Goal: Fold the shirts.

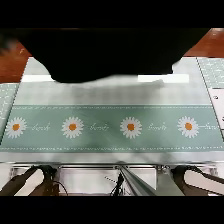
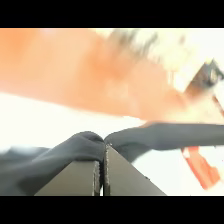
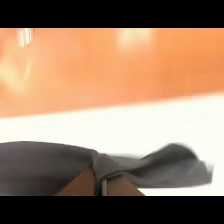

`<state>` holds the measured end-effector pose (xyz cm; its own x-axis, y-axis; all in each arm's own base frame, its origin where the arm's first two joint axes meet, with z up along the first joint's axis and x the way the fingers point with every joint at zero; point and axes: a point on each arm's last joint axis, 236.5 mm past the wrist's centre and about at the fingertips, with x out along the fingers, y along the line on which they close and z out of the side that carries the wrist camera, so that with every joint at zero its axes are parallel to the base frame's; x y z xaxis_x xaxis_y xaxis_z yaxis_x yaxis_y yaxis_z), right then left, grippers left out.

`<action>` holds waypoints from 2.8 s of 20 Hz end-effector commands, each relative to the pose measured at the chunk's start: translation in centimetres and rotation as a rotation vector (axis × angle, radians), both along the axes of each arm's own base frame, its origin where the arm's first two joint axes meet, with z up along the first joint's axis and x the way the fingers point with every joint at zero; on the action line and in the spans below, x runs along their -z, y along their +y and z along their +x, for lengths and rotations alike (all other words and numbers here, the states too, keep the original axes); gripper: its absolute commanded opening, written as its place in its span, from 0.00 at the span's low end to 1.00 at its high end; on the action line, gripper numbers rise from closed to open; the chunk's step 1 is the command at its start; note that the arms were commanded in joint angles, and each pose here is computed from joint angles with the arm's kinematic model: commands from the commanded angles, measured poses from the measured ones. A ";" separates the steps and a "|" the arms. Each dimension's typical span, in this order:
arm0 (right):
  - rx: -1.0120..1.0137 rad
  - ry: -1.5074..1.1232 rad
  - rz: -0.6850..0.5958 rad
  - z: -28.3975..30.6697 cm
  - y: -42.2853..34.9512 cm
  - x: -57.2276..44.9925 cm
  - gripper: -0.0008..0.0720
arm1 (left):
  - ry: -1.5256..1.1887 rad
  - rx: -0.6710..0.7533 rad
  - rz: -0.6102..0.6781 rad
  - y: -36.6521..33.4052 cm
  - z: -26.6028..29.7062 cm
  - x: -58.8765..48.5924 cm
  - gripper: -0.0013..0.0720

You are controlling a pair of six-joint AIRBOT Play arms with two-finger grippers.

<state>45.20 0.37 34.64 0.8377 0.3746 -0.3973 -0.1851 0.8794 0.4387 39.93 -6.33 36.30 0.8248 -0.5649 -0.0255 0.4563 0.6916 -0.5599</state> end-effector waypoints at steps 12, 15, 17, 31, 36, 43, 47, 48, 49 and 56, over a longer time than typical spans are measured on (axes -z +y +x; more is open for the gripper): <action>0.377 -0.287 -0.395 -27.4 -0.9 -10.9 0.04 | -0.298 -0.559 0.639 2.9 -24.1 -12.2 0.05; 0.370 -0.208 -0.379 -28.1 -0.8 -7.7 0.04 | -0.186 -0.558 0.588 3.4 -24.2 -9.9 0.05; 0.385 -0.131 -0.384 -27.0 -1.9 -5.1 0.04 | -0.093 -0.534 0.563 4.0 -22.3 -7.2 0.05; 0.076 0.419 -0.017 1.8 -3.7 23.4 0.04 | 0.555 -0.168 0.236 0.7 7.2 22.6 0.05; 0.050 0.454 0.105 8.2 -4.0 27.6 0.04 | 0.664 -0.151 0.199 -1.7 13.4 29.3 0.05; 0.034 0.531 0.155 10.1 -4.0 31.8 0.04 | 0.797 -0.158 0.137 -2.3 14.4 34.8 0.05; -0.063 0.623 0.102 7.2 -3.5 32.9 0.04 | 0.861 -0.005 0.232 -3.2 11.4 34.7 0.05; -0.092 0.667 0.088 5.9 -3.5 33.3 0.04 | 0.881 0.066 0.284 -3.5 10.0 35.0 0.05; -0.115 0.717 0.067 4.6 -3.7 33.9 0.04 | 0.936 0.125 0.322 -3.6 8.2 35.9 0.05; -0.138 0.927 0.056 -0.5 -3.2 39.9 0.04 | 1.221 0.230 0.446 -2.6 0.6 44.0 0.05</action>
